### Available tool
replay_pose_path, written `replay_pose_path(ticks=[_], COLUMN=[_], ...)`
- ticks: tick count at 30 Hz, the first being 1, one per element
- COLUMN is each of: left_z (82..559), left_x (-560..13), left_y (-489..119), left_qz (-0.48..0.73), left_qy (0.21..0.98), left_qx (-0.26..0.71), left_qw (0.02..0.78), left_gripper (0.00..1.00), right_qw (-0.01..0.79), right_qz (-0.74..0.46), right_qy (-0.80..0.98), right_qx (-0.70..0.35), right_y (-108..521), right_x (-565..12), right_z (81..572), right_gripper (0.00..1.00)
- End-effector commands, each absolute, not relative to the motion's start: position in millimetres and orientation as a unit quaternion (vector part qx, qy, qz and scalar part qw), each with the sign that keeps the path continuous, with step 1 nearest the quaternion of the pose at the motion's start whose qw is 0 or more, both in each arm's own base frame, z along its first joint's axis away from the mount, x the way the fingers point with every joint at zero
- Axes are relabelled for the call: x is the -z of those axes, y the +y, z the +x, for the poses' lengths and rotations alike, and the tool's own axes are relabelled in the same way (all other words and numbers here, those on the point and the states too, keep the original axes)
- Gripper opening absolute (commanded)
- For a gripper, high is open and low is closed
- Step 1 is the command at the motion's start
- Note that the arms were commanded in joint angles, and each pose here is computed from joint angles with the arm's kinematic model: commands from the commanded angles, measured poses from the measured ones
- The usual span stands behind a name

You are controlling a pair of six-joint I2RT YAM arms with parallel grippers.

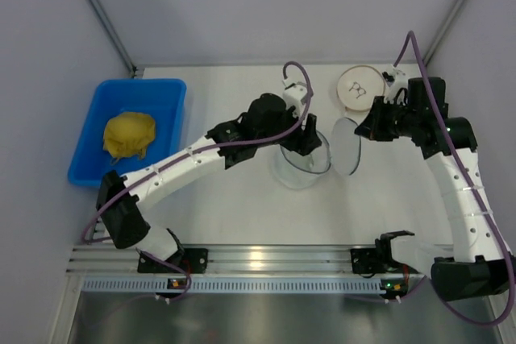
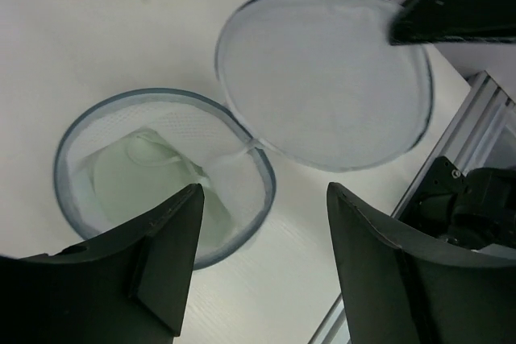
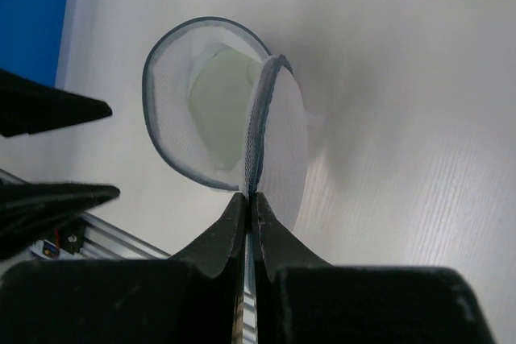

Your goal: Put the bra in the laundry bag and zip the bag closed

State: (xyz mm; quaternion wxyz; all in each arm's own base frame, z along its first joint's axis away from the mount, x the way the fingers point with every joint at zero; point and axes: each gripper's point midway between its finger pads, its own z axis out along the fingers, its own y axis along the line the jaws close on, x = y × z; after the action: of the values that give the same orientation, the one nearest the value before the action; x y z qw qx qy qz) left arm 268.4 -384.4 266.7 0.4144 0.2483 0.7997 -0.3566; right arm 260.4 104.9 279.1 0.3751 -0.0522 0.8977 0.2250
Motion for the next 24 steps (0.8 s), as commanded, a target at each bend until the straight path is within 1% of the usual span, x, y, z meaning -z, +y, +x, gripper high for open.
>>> replay_pose_path(ticks=[1, 4, 9, 16, 20, 22, 24], left_z=[250.7, 245.0, 231.8, 238.4, 248.1, 252.5, 254.8], left_x=[-300.2, -318.4, -330.8, -296.9, -281.3, -274.3, -271.1], left_y=[-402.5, -422.9, -455.5, -477.6, -480.1, -483.1, -483.4], left_qz=[0.287, 0.283, 0.283, 0.258, 0.248, 0.247, 0.242], left_qy=[0.765, 0.755, 0.746, 0.779, 0.79, 0.794, 0.797], left_qx=[0.329, 0.333, 0.366, 0.354, 0.332, 0.323, 0.32], left_qw=[0.474, 0.49, 0.479, 0.449, 0.451, 0.452, 0.452], left_gripper=[0.68, 0.68, 0.7, 0.72, 0.72, 0.7, 0.64], right_qw=[0.377, 0.365, 0.349, 0.351, 0.348, 0.343, 0.341], right_qz=[-0.004, 0.015, 0.033, 0.035, 0.036, 0.036, 0.033], right_qy=[0.889, 0.886, 0.886, 0.881, 0.88, 0.881, 0.88], right_qx=[-0.259, -0.286, -0.304, -0.315, -0.32, -0.325, -0.33], right_y=[116.0, 124.3, 129.9, 135.4, 138.0, 140.5, 143.3], right_x=[-287.0, -289.3, -287.3, -291.9, -291.2, -288.9, -288.4], right_z=[272.1, 273.7, 275.1, 274.4, 273.6, 273.4, 273.5], right_gripper=[0.0, 0.0, 0.0, 0.0, 0.0, 0.0, 0.0])
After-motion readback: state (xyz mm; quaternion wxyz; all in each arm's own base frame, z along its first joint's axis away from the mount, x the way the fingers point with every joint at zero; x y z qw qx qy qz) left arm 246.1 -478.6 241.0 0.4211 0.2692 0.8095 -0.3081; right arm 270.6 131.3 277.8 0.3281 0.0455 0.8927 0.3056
